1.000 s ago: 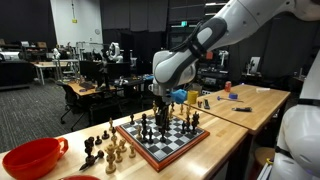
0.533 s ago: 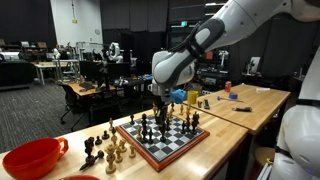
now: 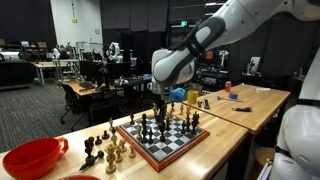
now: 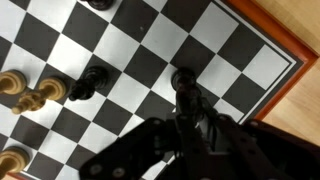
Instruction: Make a move with one black chess piece
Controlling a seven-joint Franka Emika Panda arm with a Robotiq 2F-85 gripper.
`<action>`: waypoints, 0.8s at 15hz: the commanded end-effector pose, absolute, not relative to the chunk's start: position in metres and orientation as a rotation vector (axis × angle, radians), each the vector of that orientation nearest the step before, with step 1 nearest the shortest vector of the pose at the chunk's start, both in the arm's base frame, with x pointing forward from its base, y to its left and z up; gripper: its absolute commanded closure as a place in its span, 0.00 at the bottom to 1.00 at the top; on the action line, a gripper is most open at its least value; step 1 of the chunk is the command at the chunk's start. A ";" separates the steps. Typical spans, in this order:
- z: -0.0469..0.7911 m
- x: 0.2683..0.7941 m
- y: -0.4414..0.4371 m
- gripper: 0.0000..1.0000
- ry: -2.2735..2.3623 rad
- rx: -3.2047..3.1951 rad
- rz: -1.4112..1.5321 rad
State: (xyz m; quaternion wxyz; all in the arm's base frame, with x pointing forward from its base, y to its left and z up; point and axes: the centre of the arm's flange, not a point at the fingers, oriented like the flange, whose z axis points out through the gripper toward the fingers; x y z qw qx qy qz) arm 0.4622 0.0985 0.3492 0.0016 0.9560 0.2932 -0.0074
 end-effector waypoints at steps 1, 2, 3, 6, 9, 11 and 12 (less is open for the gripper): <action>0.365 0.450 0.101 0.96 0.967 2.980 -0.017; 0.368 0.448 0.102 0.96 0.973 2.973 -0.011; 0.371 0.446 0.103 0.96 0.977 2.972 -0.008; 0.382 0.436 0.105 0.96 1.003 2.965 -0.038; 0.386 0.427 0.106 0.96 1.035 2.961 -0.067; 0.384 0.423 0.107 0.96 1.073 2.960 -0.089; 0.381 0.422 0.109 0.96 1.093 2.958 -0.095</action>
